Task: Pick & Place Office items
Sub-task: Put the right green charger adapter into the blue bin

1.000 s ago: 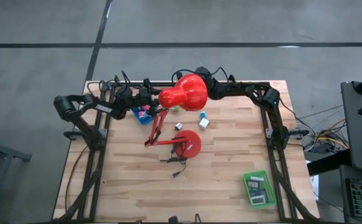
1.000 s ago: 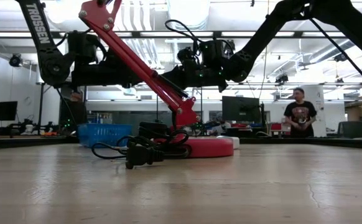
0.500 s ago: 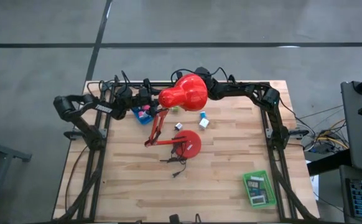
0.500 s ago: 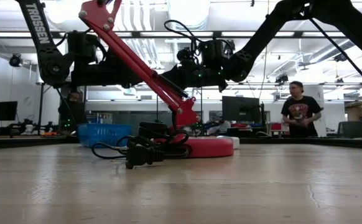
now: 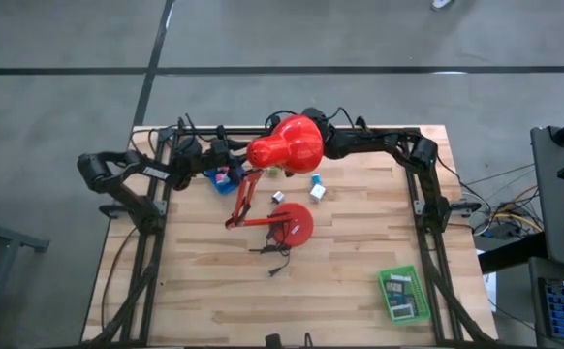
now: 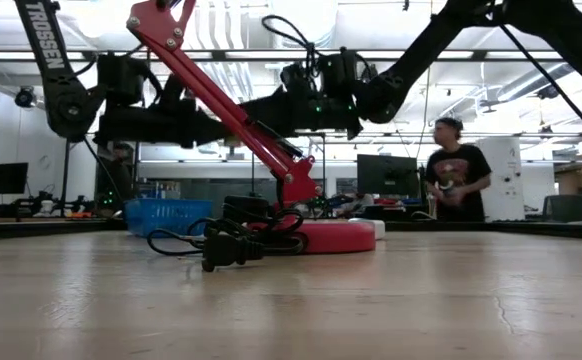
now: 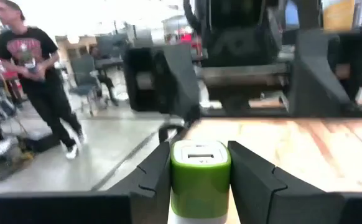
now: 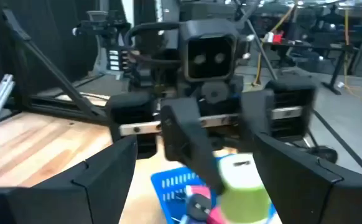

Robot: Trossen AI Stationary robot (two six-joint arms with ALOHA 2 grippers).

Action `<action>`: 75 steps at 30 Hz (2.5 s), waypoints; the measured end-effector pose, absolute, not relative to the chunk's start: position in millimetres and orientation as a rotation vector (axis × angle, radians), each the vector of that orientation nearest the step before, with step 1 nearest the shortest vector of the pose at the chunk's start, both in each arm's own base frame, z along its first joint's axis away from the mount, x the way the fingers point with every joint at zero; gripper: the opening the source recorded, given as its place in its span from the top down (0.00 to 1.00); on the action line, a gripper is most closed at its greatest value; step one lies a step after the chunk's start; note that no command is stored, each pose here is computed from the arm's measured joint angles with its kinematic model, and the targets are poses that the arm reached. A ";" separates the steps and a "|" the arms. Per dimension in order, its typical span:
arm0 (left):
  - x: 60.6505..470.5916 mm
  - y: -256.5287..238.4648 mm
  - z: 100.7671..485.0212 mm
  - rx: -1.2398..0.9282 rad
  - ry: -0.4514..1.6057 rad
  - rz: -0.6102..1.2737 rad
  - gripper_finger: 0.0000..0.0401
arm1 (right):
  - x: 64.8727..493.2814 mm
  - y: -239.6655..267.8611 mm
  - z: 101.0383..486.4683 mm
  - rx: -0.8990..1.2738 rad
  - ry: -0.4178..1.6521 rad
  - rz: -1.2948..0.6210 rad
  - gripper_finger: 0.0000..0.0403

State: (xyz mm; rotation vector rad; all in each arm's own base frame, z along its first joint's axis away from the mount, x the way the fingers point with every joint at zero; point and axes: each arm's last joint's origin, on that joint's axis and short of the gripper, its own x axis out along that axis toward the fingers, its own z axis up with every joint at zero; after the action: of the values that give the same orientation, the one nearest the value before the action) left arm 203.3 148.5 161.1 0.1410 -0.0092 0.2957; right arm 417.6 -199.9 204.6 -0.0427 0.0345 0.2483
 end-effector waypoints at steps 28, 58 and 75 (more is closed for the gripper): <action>139.5 109.1 135.4 -0.049 0.089 0.538 0.70 | 391.9 -169.3 186.2 0.017 0.145 0.180 0.40; 130.2 109.2 107.0 -0.254 0.379 0.778 0.70 | 257.4 -52.0 228.6 -0.070 0.083 0.011 0.41; 136.1 111.8 112.4 -0.279 0.397 0.720 0.70 | 258.7 -49.6 226.0 -0.067 0.098 0.013 0.41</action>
State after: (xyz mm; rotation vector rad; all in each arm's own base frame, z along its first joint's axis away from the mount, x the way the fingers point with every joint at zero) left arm 136.1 111.8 112.4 -0.2793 0.3972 0.7199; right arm 258.7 -49.6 226.0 -0.0669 0.0981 0.0127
